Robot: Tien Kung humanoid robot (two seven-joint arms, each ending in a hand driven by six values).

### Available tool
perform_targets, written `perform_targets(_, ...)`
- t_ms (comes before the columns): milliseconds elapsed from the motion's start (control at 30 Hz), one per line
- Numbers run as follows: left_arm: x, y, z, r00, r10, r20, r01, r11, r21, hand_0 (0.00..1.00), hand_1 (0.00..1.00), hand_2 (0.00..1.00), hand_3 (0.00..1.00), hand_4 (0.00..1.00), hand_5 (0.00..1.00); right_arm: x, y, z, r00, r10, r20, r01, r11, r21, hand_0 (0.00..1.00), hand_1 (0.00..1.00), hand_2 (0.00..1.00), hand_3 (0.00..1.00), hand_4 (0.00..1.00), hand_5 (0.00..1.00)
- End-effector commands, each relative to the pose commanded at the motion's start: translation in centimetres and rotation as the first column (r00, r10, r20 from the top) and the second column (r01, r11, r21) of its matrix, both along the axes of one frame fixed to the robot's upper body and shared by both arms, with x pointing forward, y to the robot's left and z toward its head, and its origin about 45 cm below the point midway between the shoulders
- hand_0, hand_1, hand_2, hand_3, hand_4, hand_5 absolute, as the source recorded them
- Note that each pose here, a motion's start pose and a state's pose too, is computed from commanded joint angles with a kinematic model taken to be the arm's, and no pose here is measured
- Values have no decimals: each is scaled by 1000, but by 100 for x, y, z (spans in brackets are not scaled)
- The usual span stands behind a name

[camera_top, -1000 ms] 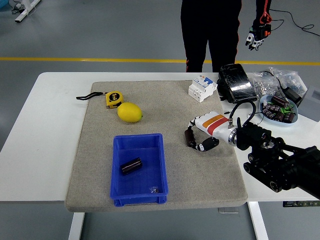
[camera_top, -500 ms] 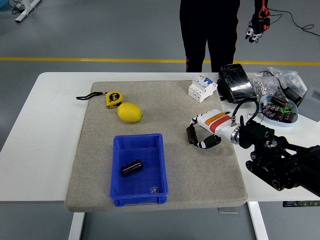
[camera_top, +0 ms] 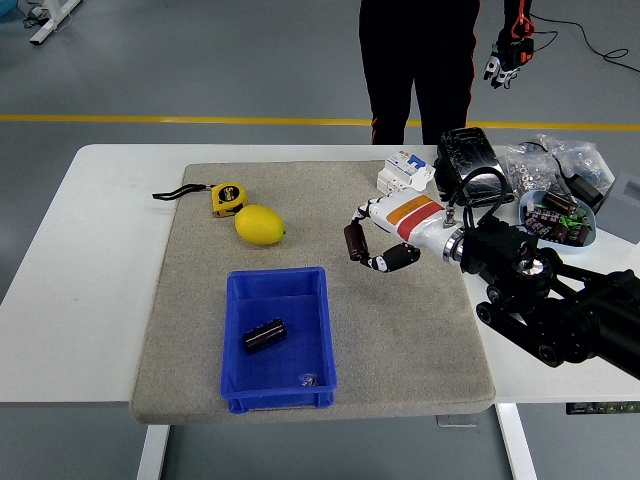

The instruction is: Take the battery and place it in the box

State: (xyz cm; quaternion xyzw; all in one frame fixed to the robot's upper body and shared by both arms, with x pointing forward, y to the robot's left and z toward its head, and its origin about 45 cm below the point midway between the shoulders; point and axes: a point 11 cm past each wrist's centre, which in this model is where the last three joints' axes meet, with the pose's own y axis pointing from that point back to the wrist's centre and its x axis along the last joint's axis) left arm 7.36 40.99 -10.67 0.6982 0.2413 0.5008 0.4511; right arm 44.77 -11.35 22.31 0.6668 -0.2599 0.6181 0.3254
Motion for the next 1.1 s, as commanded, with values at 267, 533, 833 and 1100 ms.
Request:
perform_targets(267,-31,0,-6,1000,5,-7,-5,1000,-3,735,696,724,585,642,568,-477,659,202,981,193,6,-193,981,16,414,525,729,607,738,319)
perform_targets(533,-30,-7,-8,1000,8,-7,-8,1000,-6,734,696,720,584,643,568,-785,921,-57,962,214,-168,-238,961,-142,696,736,892,998,885,403)
perform_targets(833,-34,0,-7,1000,9,-11,-9,1000,-8,733,695,720,586,643,568,-725,874,-33,966,181,-185,-211,965,-159,735,766,960,998,932,419)
perform_targets(1100,-65,-3,-13,1000,15,-16,-15,1000,-10,732,693,720,586,645,569,-513,671,330,987,129,-101,-132,991,-33,720,756,950,998,875,390)
